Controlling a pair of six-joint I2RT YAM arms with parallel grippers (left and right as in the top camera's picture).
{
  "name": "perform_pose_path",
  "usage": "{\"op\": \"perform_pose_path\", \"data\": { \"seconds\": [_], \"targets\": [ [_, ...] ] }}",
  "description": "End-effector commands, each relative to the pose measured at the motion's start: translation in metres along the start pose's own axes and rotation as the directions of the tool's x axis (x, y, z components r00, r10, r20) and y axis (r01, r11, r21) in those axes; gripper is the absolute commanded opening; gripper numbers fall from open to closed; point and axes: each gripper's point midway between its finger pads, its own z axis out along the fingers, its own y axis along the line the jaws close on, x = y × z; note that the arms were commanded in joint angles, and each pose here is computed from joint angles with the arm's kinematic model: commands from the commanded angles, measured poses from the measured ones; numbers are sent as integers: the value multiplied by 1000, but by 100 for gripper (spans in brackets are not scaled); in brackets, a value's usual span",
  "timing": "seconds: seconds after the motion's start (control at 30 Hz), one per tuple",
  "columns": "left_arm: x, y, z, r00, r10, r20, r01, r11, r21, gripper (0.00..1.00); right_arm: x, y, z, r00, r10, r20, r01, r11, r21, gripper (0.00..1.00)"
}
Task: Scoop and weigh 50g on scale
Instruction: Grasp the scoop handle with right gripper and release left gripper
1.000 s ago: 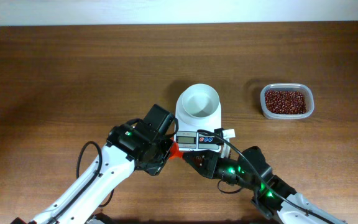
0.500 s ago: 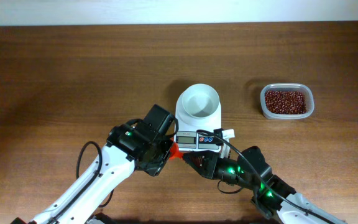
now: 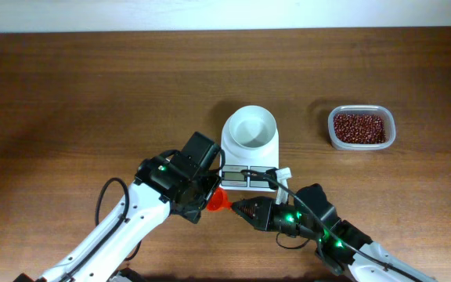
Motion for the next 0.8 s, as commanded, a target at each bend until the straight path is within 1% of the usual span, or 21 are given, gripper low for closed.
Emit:
{"op": "perform_pose_path", "data": {
  "seconds": [0.0, 0.07, 0.17, 0.2, 0.23, 0.27, 0.3, 0.33, 0.37, 0.43, 0.47, 0.5, 0.53, 0.57, 0.6, 0.63, 0.7, 0.73, 0.77],
  "targets": [
    [-5, 0, 0, 1000, -3, 26, 3, 1000, -2, 70, -2, 6, 0, 972, -236, 9, 236, 972, -8, 4],
    [-8, 0, 0, 999, 19, 46, -19, 1000, -2, 71, -5, -1, -4, 957, -289, 12, 289, 957, 22, 4],
    [-13, -1, -3, 990, 132, 53, -133, 991, 4, 71, -17, -15, -37, 948, -317, 25, 313, 943, 117, 4],
    [-14, -1, -3, 985, 162, 59, -162, 987, 1, 71, -25, -18, -54, 947, -317, 48, 305, 937, 169, 4],
    [-14, -1, -3, 979, 193, 60, -193, 981, -1, 74, -34, -19, -75, 946, -313, 83, 287, 929, 236, 4],
    [-15, -1, -3, 977, 203, 65, -203, 979, -3, 80, -42, -20, -92, 943, -308, 122, 263, 920, 291, 4],
    [-16, -1, -3, 977, 203, 66, -203, 979, -4, 81, -52, -17, -111, 932, -314, 179, 240, 908, 344, 4],
    [-15, 8, -3, 978, 202, 58, -200, 979, -42, 79, -60, -13, -125, 919, -321, 229, 221, 900, 374, 4],
    [-13, 17, -3, 979, 200, 40, -197, 978, -74, 75, -73, -3, -146, 886, -344, 311, 204, 891, 405, 4],
    [-11, 14, -3, 979, 202, 29, -200, 978, -59, 1, -87, 13, -166, 838, -374, 397, 199, 887, 417, 4],
    [-11, 6, -3, 973, 227, 34, -226, 974, -26, 0, -94, 17, -175, 818, -381, 431, 186, 884, 429, 4],
    [-6, -13, -3, 933, 356, 52, -358, 933, 42, 0, -101, 18, -182, 799, -386, 460, 168, 879, 446, 4],
    [0, -27, -4, 891, 449, 74, -454, 886, 90, 0, -106, 19, -189, 784, -391, 483, 152, 874, 462, 4],
    [11, -46, -6, 822, 556, 120, -569, 809, 151, 0, -114, 18, -199, 754, -401, 520, 122, 864, 489, 4],
    [23, -65, -8, 733, 649, 206, -680, 710, 182, 0, -119, 17, -206, 737, -405, 542, 101, 858, 503, 4],
    [28, -75, -7, 684, 677, 274, -727, 667, 166, 0, -122, 16, -210, 725, -405, 557, 88, 856, 509, 4],
    [40, -85, 1, 645, 694, 320, -758, 635, 152, 0, -128, 10, -220, 703, -406, 584, 47, 846, 531, 4],
    [55, -96, 12, 625, 709, 327, -777, 605, 174, 0, -132, 6, -227, 684, -410, 603, 17, 836, 548, 4],
    [62, -101, 20, 615, 717, 330, -786, 593, 177, 0, -133, 5, -230, 678, -410, 611, 5, 833, 553, 4]
  ]
}}
